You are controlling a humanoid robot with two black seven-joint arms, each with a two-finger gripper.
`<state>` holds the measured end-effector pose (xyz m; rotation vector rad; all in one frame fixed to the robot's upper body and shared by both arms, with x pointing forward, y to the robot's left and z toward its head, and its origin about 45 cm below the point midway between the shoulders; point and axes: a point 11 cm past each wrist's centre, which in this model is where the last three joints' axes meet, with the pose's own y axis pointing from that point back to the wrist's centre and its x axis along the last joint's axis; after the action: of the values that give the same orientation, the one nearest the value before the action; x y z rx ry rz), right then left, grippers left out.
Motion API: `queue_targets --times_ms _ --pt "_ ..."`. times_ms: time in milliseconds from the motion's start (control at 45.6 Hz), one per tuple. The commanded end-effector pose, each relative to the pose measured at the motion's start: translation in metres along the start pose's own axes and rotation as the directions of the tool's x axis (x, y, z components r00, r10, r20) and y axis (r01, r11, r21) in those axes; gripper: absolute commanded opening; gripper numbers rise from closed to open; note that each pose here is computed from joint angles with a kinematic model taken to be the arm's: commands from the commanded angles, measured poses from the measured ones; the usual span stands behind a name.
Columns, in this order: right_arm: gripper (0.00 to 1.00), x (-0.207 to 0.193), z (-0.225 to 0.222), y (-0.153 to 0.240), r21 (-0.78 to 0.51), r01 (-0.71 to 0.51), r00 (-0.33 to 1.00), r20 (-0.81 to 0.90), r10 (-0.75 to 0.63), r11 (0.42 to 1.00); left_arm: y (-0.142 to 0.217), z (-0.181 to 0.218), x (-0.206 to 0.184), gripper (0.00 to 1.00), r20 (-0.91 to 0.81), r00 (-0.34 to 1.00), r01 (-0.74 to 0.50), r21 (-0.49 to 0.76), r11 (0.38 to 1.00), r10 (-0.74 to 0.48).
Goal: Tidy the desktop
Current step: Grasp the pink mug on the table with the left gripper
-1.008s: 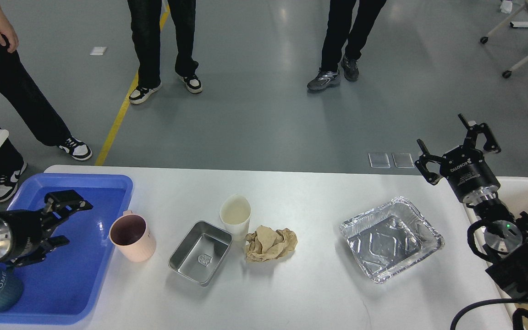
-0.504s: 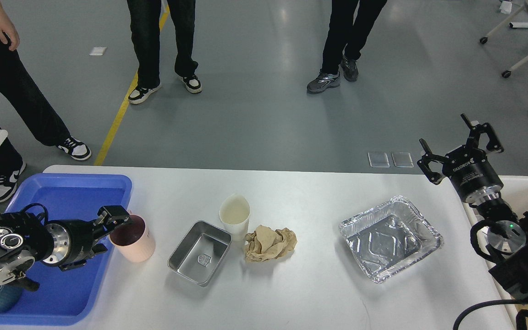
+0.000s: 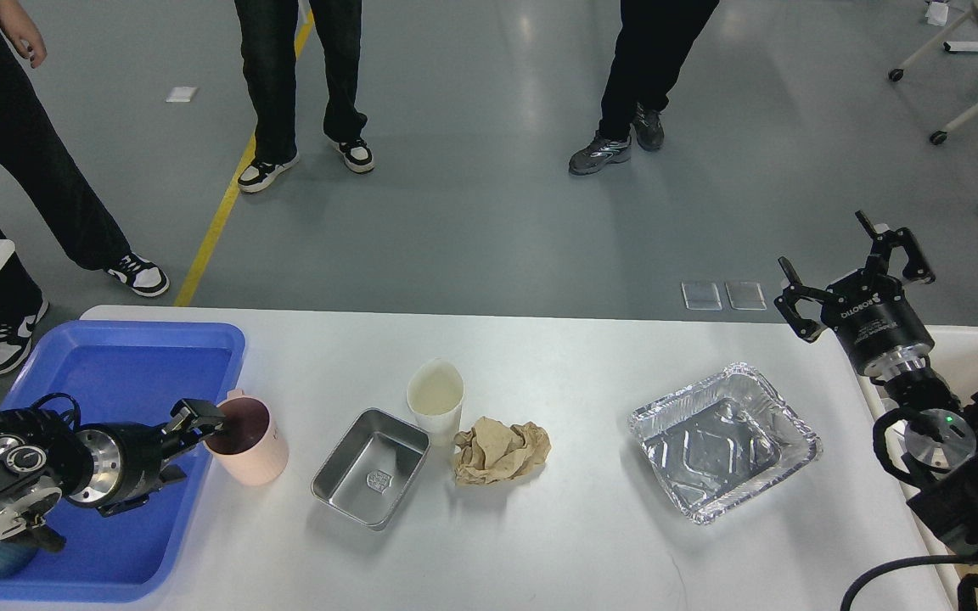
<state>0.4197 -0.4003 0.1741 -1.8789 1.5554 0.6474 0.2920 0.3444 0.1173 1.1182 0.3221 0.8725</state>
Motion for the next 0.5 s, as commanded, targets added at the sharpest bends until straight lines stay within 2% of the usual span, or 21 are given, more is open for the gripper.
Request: queue_targets --times_ms 0,175,372,482 --pt "1.00 0.002 -0.002 0.002 0.001 -0.004 1.000 -0.003 0.004 1.000 -0.008 0.000 -0.001 0.65 0.004 1.000 -0.005 0.008 1.000 0.005" --pt "1.00 0.004 -0.005 0.004 0.002 -0.008 1.000 -0.010 0.008 1.000 -0.015 0.001 -0.007 0.56 0.003 1.000 -0.001 0.008 1.000 0.001" --pt "1.00 0.004 -0.005 0.005 0.003 -0.003 1.000 -0.008 0.003 1.000 -0.019 0.004 -0.012 0.37 0.009 1.000 0.003 0.008 1.000 -0.003" --pt "1.00 0.004 -0.005 0.004 0.002 -0.002 1.000 -0.008 0.002 1.000 -0.019 0.006 -0.011 0.22 0.013 1.000 0.004 0.010 1.000 -0.004"
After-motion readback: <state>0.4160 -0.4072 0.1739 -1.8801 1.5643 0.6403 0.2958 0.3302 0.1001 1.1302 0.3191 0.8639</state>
